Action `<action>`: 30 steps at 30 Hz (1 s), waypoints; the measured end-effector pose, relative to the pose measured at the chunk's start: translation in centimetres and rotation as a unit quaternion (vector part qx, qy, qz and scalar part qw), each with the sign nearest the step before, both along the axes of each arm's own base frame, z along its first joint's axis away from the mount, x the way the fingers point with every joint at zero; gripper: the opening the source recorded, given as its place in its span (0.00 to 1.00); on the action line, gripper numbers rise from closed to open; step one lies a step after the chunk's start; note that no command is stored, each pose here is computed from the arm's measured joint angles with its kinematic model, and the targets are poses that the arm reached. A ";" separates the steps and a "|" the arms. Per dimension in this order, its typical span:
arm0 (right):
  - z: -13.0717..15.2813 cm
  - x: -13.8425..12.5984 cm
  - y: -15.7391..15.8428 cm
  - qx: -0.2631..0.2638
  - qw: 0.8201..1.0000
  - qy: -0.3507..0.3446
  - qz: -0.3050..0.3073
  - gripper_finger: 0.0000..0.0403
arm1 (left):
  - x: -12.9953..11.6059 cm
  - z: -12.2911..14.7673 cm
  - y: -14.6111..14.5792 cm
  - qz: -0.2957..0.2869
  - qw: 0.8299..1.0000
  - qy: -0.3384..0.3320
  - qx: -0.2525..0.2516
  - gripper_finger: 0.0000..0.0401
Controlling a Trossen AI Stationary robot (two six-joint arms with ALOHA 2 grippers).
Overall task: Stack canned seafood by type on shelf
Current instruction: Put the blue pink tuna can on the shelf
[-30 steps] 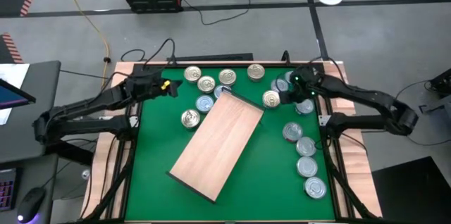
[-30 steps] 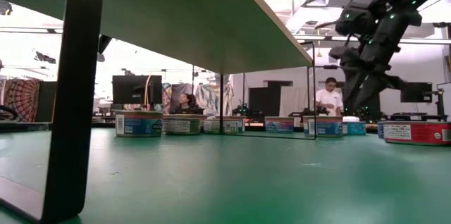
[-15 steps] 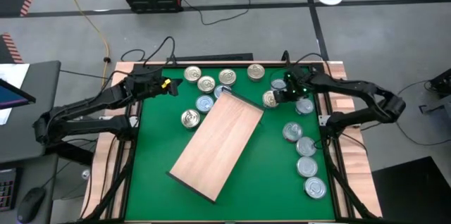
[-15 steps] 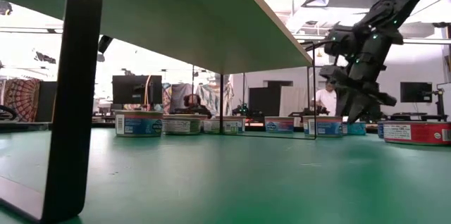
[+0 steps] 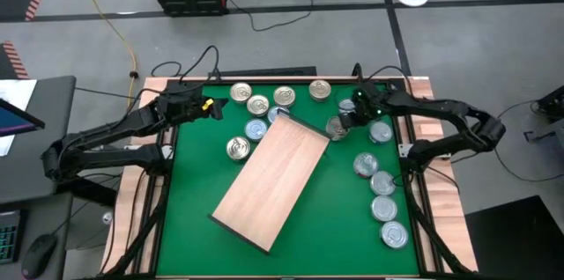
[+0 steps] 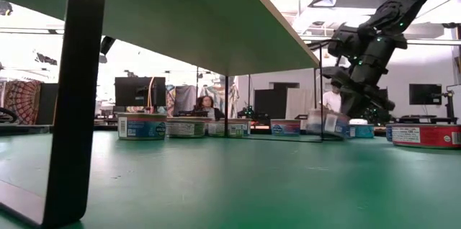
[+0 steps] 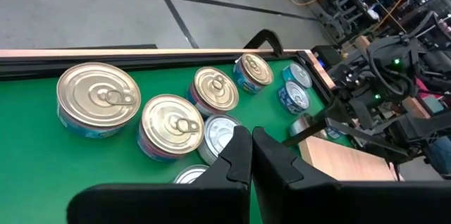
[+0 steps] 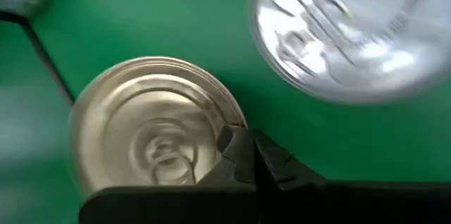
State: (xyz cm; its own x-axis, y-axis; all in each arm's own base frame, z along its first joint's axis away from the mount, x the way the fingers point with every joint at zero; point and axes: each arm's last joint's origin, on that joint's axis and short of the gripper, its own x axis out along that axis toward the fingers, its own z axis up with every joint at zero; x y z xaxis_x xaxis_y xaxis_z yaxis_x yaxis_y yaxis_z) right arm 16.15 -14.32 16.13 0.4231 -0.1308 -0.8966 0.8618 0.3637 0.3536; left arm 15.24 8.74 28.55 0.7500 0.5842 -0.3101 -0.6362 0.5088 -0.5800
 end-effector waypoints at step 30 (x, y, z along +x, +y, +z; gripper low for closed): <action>3.7 -1.8 1.5 -0.013 0.998 -0.002 0.064 0.31 | 0.0 0.1 0.1 0.017 1.000 0.001 0.014 0.00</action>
State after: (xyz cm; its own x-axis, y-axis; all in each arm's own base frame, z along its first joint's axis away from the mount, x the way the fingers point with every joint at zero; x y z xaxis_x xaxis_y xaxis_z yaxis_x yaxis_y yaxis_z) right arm 14.36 -12.78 19.85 0.4421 -0.0983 -0.8916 0.8058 0.4802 0.3466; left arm 15.21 8.85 28.66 0.7290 0.6177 -0.2951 -0.6546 0.5030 -0.5643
